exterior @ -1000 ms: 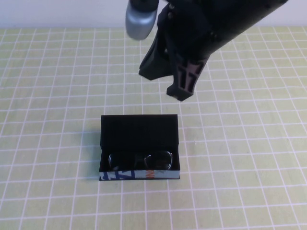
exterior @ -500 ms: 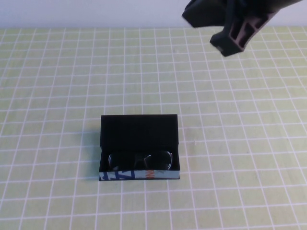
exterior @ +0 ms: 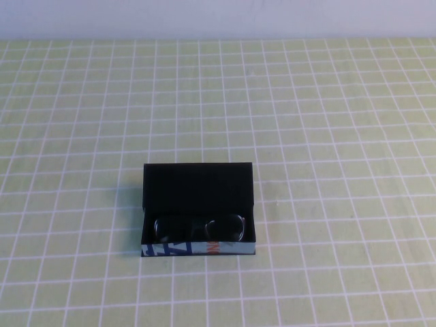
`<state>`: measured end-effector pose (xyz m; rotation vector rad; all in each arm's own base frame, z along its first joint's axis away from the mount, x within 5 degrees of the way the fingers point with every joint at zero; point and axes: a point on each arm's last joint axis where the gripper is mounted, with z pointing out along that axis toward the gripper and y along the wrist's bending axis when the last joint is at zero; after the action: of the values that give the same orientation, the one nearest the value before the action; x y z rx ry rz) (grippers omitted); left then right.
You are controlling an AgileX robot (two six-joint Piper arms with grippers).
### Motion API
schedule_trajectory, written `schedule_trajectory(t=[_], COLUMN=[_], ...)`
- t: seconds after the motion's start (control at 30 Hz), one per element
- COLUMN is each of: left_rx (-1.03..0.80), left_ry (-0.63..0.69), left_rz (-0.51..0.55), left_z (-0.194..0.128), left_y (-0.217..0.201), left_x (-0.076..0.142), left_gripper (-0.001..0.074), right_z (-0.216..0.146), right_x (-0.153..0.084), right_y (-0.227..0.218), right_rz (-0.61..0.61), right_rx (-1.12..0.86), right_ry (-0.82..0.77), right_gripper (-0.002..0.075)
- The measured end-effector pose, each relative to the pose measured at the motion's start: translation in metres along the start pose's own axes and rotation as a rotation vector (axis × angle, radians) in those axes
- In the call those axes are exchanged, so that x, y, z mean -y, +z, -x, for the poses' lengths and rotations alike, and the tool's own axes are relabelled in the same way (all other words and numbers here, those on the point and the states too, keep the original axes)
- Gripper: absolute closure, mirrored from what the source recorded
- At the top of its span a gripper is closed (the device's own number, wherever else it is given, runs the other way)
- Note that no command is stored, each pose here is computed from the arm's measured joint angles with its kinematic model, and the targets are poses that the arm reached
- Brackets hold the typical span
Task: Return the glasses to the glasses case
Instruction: Close the glasses case
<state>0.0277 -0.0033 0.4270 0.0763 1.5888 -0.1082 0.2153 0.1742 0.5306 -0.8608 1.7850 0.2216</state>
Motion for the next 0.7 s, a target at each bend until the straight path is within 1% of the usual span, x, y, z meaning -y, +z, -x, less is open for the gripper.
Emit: schedule_trajectory(t=[0.07, 0.1, 0.17, 0.23, 0.4, 0.5, 0.6, 0.7], left_rx=[-0.131, -0.184, -0.269, -0.314, -0.354, -0.349, -0.345, -0.355], left_ry=[0.107, 0.135, 0.177, 0.194, 0.184, 0.164, 0.152, 0.146], left_rz=[-0.105, -0.150, -0.240, -0.282, -0.311, -0.329, -0.338, -0.343], left_z=[0.000, -0.001, -0.006, -0.009, -0.012, -0.011, -0.011, -0.011], left_y=[0.017, 0.027, 0.043, 0.053, 0.063, 0.062, 0.062, 0.065], left_x=[0.009, 0.013, 0.020, 0.023, 0.025, 0.027, 0.028, 0.028], left_gripper=[0.0739, 0.0739, 0.0739, 0.0739, 0.0739, 0.0739, 0.0739, 0.0740], right_z=[0.002, 0.002, 0.000, -0.008, -0.033, -0.056, -0.081, -0.105], right_x=[0.000, 0.000, -0.001, -0.004, -0.011, -0.015, -0.015, -0.007], right_y=[0.001, 0.001, 0.004, 0.008, 0.006, 0.001, 0.003, 0.013], right_rz=[-0.008, -0.012, -0.018, -0.019, -0.037, -0.049, -0.061, -0.083], right_rx=[0.042, 0.065, 0.106, 0.130, 0.224, 0.270, 0.256, 0.189], right_ry=[-0.001, -0.002, -0.004, -0.008, -0.027, -0.035, -0.011, 0.039], right_gripper=[0.0742, 0.0742, 0.0742, 0.0742, 0.0742, 0.0742, 0.0742, 0.0742])
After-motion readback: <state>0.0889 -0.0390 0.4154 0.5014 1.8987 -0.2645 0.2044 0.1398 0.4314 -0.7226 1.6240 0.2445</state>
